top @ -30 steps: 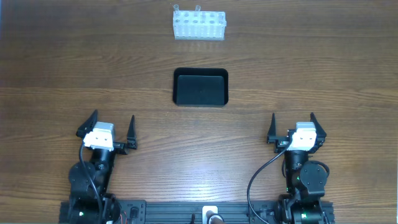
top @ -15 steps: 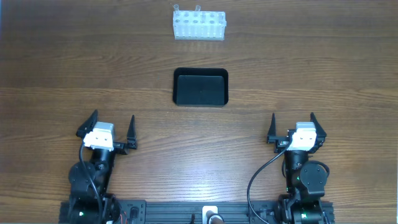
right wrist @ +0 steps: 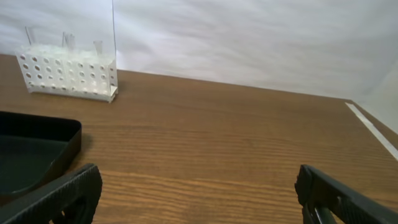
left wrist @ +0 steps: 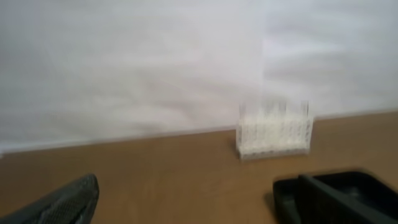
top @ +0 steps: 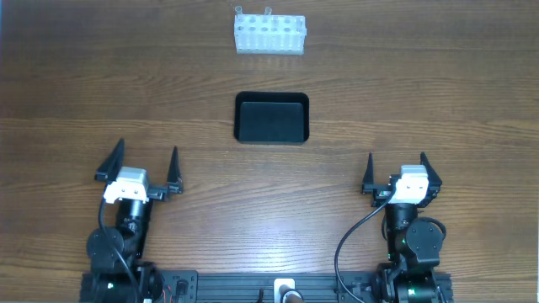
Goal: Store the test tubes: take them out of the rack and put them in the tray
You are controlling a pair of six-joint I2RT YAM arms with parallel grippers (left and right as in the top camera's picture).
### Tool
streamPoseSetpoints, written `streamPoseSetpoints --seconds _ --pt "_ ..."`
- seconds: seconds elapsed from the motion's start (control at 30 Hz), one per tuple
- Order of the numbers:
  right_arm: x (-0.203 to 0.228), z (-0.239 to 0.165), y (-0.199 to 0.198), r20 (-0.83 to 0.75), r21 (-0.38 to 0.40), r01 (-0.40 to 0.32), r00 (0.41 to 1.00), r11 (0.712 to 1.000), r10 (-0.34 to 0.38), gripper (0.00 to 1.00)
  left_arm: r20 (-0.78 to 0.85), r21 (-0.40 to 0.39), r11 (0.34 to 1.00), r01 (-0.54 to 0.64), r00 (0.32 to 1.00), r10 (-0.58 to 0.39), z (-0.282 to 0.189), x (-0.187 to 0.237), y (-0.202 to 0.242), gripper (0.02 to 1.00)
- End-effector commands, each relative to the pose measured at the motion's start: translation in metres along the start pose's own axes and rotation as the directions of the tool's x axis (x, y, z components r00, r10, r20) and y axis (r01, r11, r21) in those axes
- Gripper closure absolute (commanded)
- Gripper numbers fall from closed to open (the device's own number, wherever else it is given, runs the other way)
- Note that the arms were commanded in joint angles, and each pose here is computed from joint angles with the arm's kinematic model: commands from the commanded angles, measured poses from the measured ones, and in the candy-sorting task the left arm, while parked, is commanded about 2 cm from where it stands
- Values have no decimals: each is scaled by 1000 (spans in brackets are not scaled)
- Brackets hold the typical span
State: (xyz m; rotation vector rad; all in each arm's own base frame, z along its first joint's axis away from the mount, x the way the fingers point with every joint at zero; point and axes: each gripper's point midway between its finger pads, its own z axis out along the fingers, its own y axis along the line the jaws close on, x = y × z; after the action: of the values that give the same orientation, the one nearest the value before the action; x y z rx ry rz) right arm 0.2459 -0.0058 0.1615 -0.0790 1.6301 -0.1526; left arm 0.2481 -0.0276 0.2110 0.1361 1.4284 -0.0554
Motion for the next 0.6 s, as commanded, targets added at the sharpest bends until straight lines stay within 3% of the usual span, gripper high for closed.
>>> streamPoseSetpoints --seconds 0.03,0.3,0.6 --pt "4 1 -3 -13 14 5 1000 1000 -5 7 18 17 1000 -14 1000 14 10 -4 -3 18" --pt "4 0 -3 -13 14 5 1000 1000 -5 7 0 39 999 -12 1000 12 59 -39 -2 18" --pt "4 0 -3 -13 14 5 1000 1000 -5 7 -150 110 992 66 987 -49 181 -66 -25 20"
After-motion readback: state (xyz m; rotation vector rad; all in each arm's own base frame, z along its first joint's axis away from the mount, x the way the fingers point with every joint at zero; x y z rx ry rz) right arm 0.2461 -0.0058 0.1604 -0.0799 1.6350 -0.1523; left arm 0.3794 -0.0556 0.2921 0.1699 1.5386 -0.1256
